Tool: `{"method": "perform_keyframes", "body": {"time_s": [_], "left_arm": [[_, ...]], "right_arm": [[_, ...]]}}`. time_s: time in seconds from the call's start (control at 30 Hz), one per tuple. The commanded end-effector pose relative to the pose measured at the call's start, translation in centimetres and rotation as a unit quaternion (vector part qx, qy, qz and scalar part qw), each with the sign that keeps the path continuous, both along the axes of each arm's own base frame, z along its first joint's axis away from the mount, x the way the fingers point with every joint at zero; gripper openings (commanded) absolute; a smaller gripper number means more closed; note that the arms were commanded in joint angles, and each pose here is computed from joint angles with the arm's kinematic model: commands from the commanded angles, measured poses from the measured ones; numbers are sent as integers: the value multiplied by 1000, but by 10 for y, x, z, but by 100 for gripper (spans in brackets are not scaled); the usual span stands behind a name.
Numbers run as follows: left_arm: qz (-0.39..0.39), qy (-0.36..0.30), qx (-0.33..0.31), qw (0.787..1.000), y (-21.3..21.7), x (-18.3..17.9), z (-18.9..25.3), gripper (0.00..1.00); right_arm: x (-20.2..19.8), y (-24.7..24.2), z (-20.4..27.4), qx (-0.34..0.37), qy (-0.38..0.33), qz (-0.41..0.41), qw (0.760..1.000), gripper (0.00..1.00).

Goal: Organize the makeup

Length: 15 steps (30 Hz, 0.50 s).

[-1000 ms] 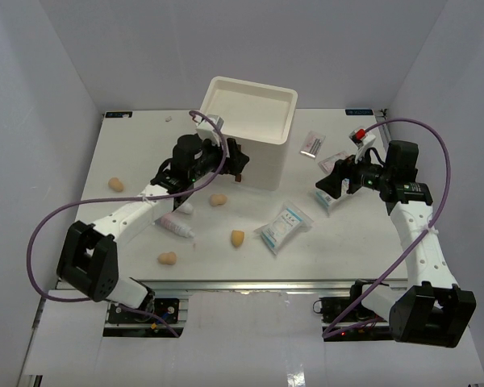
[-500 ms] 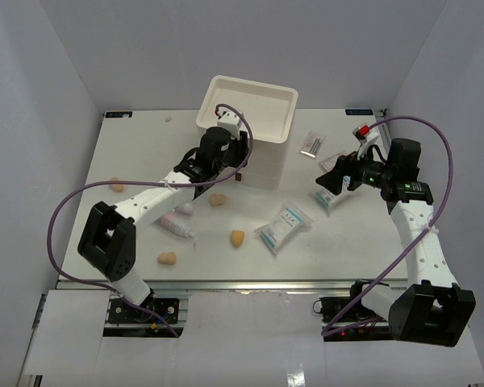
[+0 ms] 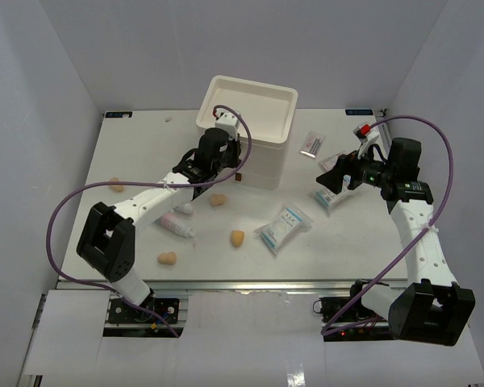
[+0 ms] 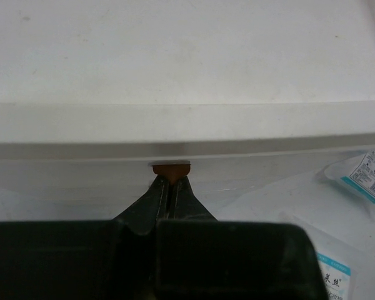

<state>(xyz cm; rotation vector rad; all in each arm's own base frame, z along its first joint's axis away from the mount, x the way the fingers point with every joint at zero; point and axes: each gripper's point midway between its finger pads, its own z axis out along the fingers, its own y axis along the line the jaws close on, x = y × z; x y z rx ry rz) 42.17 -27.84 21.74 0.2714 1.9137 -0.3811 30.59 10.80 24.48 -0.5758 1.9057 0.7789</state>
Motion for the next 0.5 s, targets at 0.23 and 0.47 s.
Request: {"method": "perform_keyframes", "body": {"time_s": [0.23,0.47], "left_arm": [[-65,-7,-87,994,22,-84,31,0],[-81,16,-120,989,36,-124,18,0]], "right_arm": [[-10,10,18,-7,-64,68,996,90],[-21,17,12,-14,-86,120,989,90]]}}
